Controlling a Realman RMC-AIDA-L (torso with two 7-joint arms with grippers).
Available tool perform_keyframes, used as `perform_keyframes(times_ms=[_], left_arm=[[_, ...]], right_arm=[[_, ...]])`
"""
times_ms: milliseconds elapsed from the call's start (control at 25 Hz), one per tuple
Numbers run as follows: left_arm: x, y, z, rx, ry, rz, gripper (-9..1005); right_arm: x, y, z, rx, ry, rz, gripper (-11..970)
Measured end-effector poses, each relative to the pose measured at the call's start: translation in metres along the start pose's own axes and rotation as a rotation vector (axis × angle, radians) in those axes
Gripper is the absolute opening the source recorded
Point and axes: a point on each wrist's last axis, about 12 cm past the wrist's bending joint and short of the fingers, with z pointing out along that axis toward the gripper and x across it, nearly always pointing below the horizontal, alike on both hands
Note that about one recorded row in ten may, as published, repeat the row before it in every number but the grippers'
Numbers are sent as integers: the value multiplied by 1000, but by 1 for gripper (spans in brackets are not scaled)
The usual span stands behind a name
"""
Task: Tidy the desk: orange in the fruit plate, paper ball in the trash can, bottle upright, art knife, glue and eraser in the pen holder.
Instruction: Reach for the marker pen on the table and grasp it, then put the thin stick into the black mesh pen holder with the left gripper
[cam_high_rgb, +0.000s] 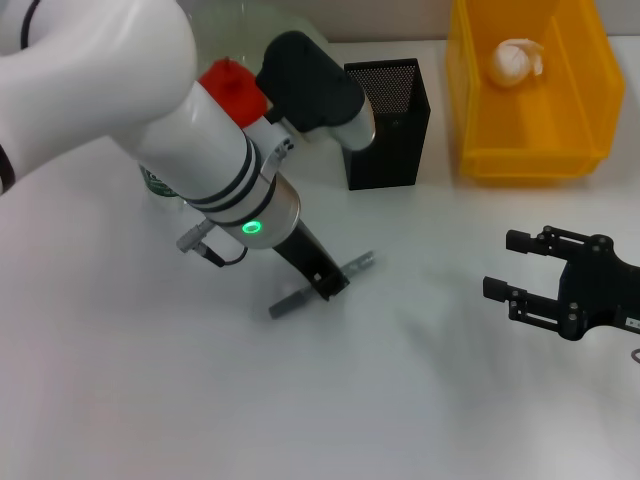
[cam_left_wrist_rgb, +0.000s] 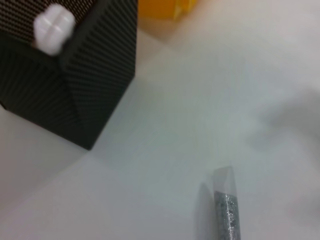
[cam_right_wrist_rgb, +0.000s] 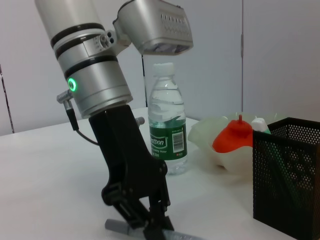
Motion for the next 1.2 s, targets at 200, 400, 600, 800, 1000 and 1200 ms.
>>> perform_keyframes(times_ms=[200,400,600,800,1000,1200], left_arm=[[-2,5,-12,8,-62,-28,152],[3,18,-49,166,-321,-83,152],[12,26,-67,268,-589,-86,145],[20,31,-65,305,-833,-80,144],[26,36,-42,279,-1043,-99,144],[26,37,-24,166,-1188,-114,143]], right_arm=[[1,1,-1,2,0,5,695],[3,1,-1,9,-1,17,697],[3,1,-1,11,-5,21,700],[3,1,-1,12,-4,21,702],[3,1,0,13,-4,24,704],[2,0,2,8,-8,21,706]])
